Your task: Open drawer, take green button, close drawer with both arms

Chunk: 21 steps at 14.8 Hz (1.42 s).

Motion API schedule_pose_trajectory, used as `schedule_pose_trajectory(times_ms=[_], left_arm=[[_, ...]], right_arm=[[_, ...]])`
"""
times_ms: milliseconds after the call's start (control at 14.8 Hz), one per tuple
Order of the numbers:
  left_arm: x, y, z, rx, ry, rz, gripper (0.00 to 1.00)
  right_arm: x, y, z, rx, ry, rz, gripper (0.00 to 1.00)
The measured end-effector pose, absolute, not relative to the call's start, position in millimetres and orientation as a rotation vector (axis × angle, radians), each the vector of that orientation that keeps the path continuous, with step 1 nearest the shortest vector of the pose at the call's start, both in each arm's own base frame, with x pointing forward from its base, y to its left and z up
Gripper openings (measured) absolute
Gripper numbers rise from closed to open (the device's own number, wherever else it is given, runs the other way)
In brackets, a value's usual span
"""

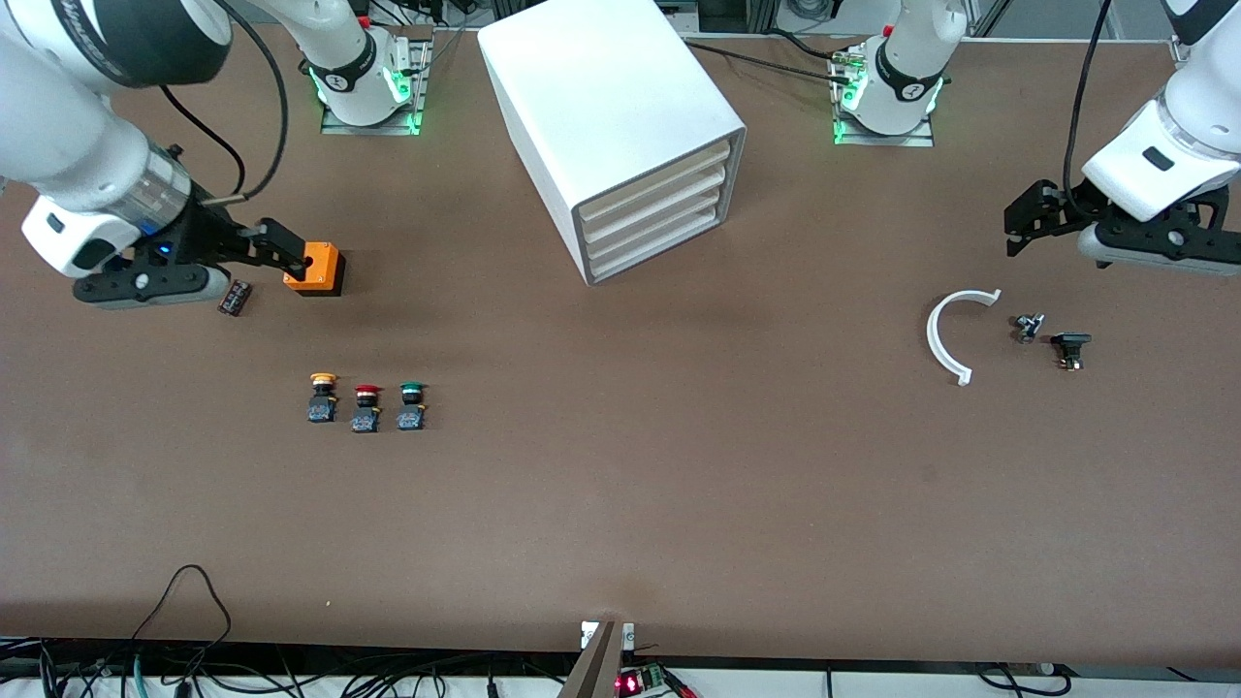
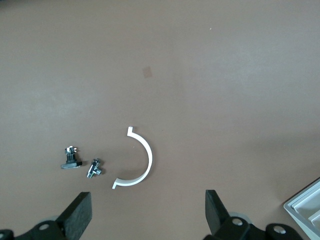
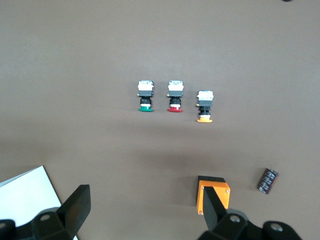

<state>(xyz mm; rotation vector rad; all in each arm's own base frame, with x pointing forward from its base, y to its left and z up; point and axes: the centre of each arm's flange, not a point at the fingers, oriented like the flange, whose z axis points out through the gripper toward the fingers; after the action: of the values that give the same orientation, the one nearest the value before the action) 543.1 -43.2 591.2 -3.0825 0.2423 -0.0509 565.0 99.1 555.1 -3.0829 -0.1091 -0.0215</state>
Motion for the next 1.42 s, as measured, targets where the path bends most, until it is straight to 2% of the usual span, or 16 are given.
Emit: schedule_pose_trajectory(times_ms=[609,1420], left_arm=[[547.0,-35.4,581.0,-3.090,0.203,0.004,1.00],[546.2,-35.3,580.0,-3.090,0.203,0.019,1.00]], right_arm=[[558.1,85.2,572.9,-3.092,0.014,-0.041,1.00],[565.5,74.6,579.2,-3.142,0.093,-0.057,1.00]])
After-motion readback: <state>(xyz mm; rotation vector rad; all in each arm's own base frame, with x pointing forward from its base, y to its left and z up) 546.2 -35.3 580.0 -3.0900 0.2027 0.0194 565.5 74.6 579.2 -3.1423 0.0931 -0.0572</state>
